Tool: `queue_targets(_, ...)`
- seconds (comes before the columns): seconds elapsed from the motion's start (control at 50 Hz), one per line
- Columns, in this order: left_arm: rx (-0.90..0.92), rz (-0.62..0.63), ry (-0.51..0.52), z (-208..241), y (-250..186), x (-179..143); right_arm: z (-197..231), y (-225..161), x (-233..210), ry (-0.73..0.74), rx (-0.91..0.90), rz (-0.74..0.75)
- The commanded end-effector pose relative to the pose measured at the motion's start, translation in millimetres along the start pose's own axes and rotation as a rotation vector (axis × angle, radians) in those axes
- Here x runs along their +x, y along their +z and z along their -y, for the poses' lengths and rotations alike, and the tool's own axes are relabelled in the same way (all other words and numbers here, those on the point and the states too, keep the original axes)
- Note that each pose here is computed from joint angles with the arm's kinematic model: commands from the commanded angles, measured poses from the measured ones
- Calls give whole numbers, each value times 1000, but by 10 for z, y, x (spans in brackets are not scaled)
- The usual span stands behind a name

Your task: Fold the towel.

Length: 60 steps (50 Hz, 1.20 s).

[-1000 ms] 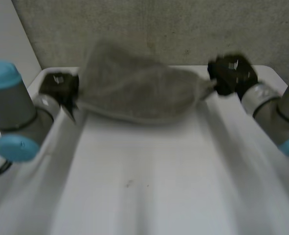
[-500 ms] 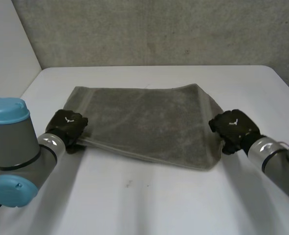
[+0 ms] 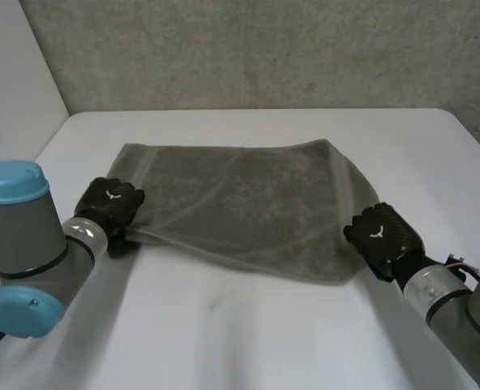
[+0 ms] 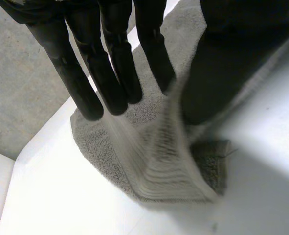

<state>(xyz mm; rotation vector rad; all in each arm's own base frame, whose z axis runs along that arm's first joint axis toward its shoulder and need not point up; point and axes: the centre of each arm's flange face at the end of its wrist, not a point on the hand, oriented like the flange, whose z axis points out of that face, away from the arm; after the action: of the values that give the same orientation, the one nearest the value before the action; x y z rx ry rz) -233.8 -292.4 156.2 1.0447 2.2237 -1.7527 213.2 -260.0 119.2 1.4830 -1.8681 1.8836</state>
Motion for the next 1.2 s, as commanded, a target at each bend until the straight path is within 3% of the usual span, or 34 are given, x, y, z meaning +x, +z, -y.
queue_targets(0.02,3,29,-5,-144,181,-10,-40,14,349,241,-70,-173)
queue_targets(0.18,-29,56,-17,-286,284,-111,-114,-9,509,476,-190,-213)
queue_targets(0.58,-67,48,-22,-350,123,-112,-216,-52,601,505,-257,-263)
queue_targets(0.74,35,114,1,42,-63,-355,-59,-100,665,428,-260,-236)
queue_targets(0.86,91,172,133,409,-414,-605,111,-274,788,255,-353,-152)
queue_targets(0.94,-42,69,290,388,-722,-571,242,-509,808,134,-459,-29)
queue_targets(0.98,-111,11,315,333,-828,-548,241,-590,835,113,-503,7)
queue_targets(1.06,-229,-136,304,220,-1025,-442,251,-775,946,83,-579,56)
queue_targets(1.2,-191,-132,305,150,-949,-385,275,-752,989,65,-549,22)
